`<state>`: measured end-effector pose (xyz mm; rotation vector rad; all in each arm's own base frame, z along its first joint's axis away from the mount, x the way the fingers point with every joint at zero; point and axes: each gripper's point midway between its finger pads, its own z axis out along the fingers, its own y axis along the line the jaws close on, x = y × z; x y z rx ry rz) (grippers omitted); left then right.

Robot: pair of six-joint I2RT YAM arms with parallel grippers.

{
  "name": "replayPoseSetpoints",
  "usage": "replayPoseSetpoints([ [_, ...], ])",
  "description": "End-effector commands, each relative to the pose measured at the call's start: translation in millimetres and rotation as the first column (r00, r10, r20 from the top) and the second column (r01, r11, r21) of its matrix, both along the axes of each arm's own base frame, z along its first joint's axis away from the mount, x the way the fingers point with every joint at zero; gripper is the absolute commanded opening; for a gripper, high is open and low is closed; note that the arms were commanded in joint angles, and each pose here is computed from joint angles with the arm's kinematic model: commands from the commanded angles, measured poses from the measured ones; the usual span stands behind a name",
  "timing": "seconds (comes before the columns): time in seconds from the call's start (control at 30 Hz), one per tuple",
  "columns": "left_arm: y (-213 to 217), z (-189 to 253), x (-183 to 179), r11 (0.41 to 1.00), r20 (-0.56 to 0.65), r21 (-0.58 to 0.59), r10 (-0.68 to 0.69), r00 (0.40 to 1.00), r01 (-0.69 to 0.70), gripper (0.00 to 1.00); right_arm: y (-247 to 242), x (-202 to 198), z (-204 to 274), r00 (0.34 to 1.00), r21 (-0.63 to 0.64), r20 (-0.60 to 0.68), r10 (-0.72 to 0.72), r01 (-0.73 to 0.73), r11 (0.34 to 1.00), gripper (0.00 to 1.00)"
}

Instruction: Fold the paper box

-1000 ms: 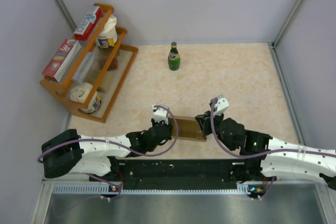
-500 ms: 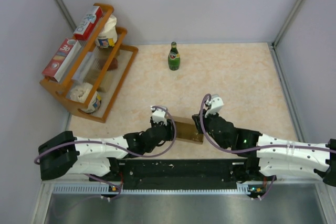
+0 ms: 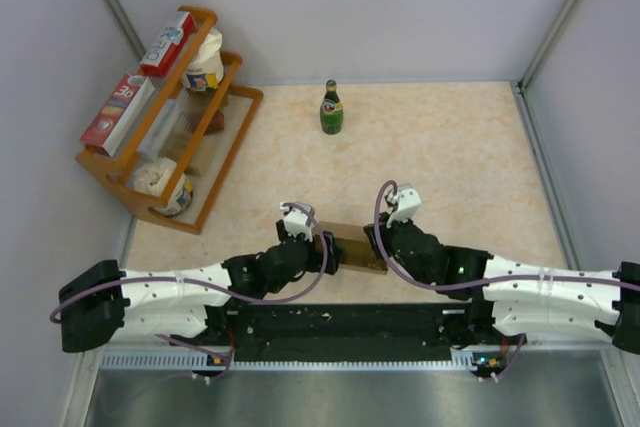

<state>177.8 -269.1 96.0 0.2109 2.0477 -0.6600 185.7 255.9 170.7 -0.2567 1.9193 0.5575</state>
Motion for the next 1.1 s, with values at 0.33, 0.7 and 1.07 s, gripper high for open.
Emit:
replayPoseSetpoints([
  [0.33, -9, -1, -56, 0.956, -0.161, 0.018, -0.288, 0.944, 0.294, 0.99, 7, -5, -15, 0.999, 0.006, -0.041, 0.013, -0.013, 1.000, 0.11],
  [0.7, -9, 26, -137, 0.761, -0.277, -0.121, -0.642, 0.714, 0.637, 0.99, 14, -10, -25, 0.996, 0.002, -0.071, 0.045, -0.045, 0.999, 0.11],
  [1.07, 12, 142, -126, 0.762, 0.036, -0.208, -0.621, 0.783, 0.614, 0.99, 25, -32, -51, 0.970, -0.050, -0.181, 0.165, -0.176, 0.983, 0.11],
])
